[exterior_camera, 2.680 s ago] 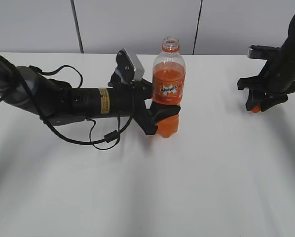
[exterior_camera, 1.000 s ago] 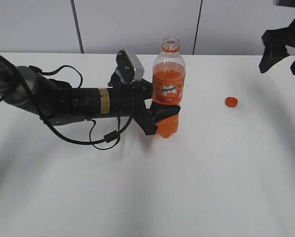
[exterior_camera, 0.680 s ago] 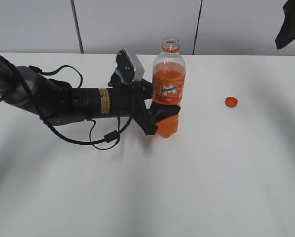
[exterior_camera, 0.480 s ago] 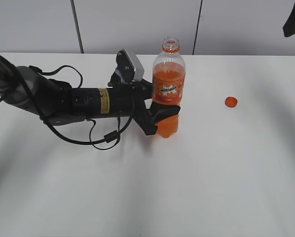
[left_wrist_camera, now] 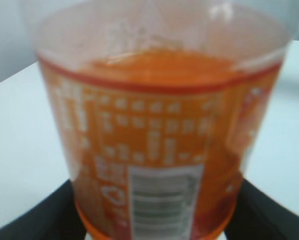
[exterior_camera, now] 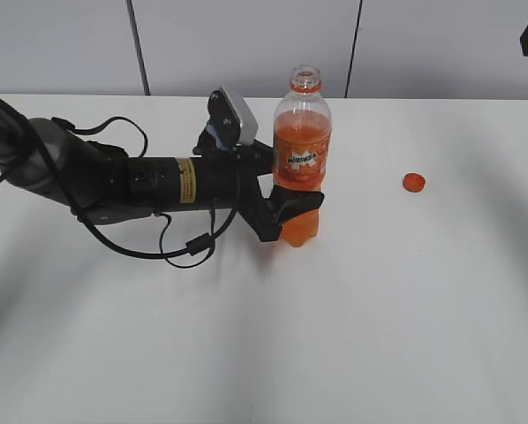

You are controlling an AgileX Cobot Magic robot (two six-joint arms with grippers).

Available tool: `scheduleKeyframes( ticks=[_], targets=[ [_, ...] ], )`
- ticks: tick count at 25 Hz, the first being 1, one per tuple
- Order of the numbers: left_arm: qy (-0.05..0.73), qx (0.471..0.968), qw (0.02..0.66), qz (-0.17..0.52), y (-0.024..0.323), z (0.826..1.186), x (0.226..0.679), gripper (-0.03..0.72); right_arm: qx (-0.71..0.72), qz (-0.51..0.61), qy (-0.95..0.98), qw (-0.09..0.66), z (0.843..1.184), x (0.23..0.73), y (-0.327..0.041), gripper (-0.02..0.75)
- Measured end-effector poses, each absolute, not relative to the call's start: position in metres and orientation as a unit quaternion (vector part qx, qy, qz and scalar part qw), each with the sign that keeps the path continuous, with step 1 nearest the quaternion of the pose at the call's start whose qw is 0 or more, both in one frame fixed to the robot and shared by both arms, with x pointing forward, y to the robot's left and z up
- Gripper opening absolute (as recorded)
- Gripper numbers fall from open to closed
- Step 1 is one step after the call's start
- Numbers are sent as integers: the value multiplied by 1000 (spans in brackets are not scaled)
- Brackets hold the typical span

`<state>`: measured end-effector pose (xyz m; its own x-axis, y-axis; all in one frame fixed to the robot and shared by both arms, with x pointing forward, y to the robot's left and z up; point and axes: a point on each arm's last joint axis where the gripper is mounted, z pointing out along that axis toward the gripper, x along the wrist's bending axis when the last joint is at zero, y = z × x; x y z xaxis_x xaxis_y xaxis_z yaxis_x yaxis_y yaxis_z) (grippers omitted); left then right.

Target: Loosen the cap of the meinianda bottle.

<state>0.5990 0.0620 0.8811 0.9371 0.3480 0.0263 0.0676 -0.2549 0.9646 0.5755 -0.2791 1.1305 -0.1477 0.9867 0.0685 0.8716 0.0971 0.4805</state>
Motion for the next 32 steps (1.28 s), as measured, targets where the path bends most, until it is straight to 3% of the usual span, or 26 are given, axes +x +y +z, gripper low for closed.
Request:
scheduleKeyframes(
  ticks=[3,5,17,25,28,32],
  targets=[
    [132,784,595,117,62,881,599,591,638,209,728,138,1130,575,-279,587],
    [131,784,596,117,62,881,599,639,638,209,728,138,1130,575,-279,587],
    [118,802,574,115,96,887,611,624,632,226,725,158,1149,561,-280,587],
    [116,844,521,56,136,906,609,585,625,243,720,178,1167,546,-280,587],
    [137,862,486,47,144,918,607,582,623,249,718,184,1173,541,-280,587],
    [228,870,432,71,155,939,610,582,621,255,717,191,1179,535,-281,587]
  ],
)
